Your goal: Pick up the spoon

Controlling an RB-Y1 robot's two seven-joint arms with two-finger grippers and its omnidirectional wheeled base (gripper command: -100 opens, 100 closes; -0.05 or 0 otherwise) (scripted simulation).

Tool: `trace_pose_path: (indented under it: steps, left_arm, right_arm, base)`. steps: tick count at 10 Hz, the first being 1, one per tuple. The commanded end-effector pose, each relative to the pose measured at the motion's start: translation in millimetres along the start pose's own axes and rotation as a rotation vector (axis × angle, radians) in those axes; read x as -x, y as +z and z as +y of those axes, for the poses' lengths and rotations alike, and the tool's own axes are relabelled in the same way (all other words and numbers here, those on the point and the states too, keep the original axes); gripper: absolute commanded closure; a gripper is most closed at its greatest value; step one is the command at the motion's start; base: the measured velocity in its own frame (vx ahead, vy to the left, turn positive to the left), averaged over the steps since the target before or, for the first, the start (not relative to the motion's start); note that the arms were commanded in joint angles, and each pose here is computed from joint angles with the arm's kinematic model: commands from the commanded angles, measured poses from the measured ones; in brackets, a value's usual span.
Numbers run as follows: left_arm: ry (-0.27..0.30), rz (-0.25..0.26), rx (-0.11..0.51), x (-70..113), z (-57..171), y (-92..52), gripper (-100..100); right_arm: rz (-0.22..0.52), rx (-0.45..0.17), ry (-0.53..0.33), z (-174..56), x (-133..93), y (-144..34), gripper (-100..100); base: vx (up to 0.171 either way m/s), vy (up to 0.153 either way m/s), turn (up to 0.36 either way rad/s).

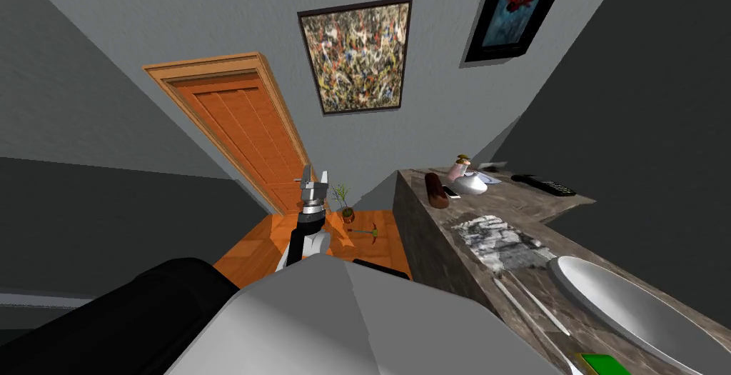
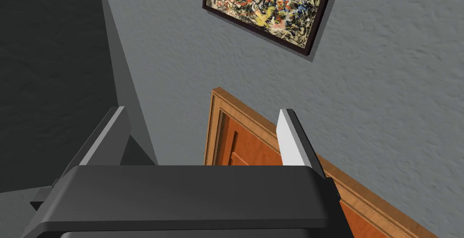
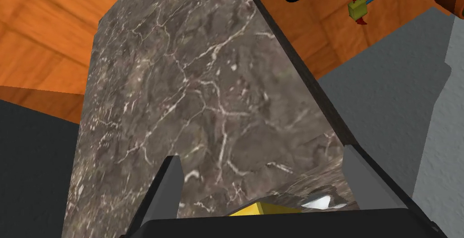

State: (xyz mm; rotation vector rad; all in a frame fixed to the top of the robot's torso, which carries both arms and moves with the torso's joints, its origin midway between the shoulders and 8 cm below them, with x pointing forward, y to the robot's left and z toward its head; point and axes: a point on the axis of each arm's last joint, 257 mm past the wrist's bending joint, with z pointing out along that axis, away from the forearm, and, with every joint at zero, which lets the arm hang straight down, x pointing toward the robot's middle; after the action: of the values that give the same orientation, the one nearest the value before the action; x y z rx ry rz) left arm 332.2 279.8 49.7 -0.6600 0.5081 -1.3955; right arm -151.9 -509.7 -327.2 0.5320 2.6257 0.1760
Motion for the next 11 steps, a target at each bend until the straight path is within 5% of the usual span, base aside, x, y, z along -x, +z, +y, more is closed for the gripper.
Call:
trace_pose_path:
  steps: [1, 5, 9, 10, 11]
  left_arm:
    - [0.0, 0.0, 0.0, 0.0, 0.0, 0.0, 0]
    - [0.0, 0.0, 0.0, 0.0, 0.0, 0.0, 0]
    - [0.0, 0.0, 0.0, 0.0, 0.0, 0.0, 0]
    - [0.0, 0.0, 0.0, 0.1, 0.0, 0.0, 0]
    - [0.0, 0.0, 0.0, 0.0, 0.0, 0.0, 0]
  right_arm:
    - [0.07, -0.019, -0.036, -15.5, -8.2, -7.9, -100]
    - [0.18, -0.041, -0.105, -42.9, -9.9, -17.4, -100]
    - [0.213, -0.048, -0.129, -51.5, -8.5, -18.7, -100]
    - [0.214, -0.047, -0.13, -51.8, -8.0, -18.5, 0]
    - [0.204, -0.044, -0.119, -50.3, -14.9, -6.1, -100]
  base:
    - [0.295, 0.116, 0.417]
    - [0.248, 0.101, 0.323]
    - [0.171, 0.043, 0.16]
    - [0.017, 0.002, -0.004]
    - [-0.022, -0.018, 0.049]
